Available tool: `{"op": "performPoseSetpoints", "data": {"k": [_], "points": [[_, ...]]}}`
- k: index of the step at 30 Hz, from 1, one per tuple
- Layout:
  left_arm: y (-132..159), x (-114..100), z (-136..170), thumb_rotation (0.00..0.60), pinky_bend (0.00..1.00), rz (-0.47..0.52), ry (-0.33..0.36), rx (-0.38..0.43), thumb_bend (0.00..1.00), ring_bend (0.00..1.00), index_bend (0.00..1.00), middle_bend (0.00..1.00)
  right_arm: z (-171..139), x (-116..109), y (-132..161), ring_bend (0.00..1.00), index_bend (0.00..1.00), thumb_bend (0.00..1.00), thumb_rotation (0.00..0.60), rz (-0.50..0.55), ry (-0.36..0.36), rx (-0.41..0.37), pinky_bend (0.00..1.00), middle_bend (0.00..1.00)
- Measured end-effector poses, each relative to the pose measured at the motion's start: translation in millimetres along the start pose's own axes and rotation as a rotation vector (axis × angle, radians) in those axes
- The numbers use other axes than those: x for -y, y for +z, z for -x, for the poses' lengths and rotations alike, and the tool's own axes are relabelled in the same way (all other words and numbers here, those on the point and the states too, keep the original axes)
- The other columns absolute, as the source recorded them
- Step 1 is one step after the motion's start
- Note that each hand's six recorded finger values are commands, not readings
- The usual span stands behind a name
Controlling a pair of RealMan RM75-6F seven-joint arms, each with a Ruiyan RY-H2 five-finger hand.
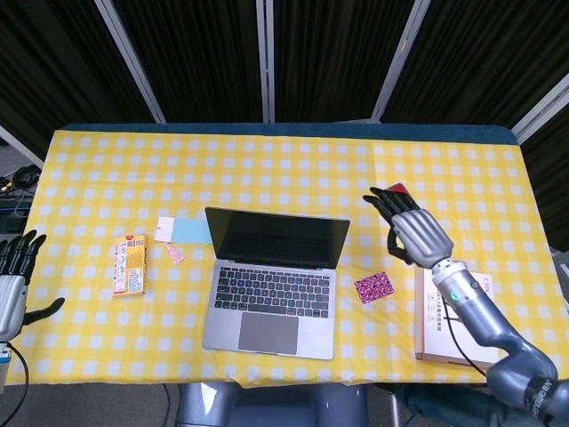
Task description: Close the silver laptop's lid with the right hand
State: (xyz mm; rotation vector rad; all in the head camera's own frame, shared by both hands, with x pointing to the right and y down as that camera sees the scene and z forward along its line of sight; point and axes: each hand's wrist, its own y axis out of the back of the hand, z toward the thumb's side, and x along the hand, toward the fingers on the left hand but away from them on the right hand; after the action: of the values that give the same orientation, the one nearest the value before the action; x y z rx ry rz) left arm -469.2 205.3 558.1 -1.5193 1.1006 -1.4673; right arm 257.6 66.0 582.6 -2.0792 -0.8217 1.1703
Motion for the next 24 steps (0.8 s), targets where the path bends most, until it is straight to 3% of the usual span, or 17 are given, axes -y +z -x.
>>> {"op": "performPoseSetpoints", "data": {"k": [11, 14, 24], "points": [[-6, 1, -4, 0.6, 0.0, 0.011, -0.014, -0.016, 0.0, 0.0, 0.0, 0.0, 44, 5, 42, 0.0, 0.0, 1.0, 0.6, 0.19, 0.1, -0.02, 0.01, 0.05], [-6, 1, -4, 0.6, 0.0, 0.014, -0.015, -0.017, 0.0, 0.0, 0.0, 0.0, 50, 9, 52, 0.01, 0.02, 1.0, 0.6, 0.228, 0.131, -0.02, 0.06, 0.08], [-8, 2, -5, 0.6, 0.0, 0.015, -0.02, -0.019, 0.0, 0.0, 0.0, 0.0, 63, 33, 76, 0.2, 0.07, 1.0, 0.6, 0.231, 0.207, -0.029, 0.18, 0.26]]}}
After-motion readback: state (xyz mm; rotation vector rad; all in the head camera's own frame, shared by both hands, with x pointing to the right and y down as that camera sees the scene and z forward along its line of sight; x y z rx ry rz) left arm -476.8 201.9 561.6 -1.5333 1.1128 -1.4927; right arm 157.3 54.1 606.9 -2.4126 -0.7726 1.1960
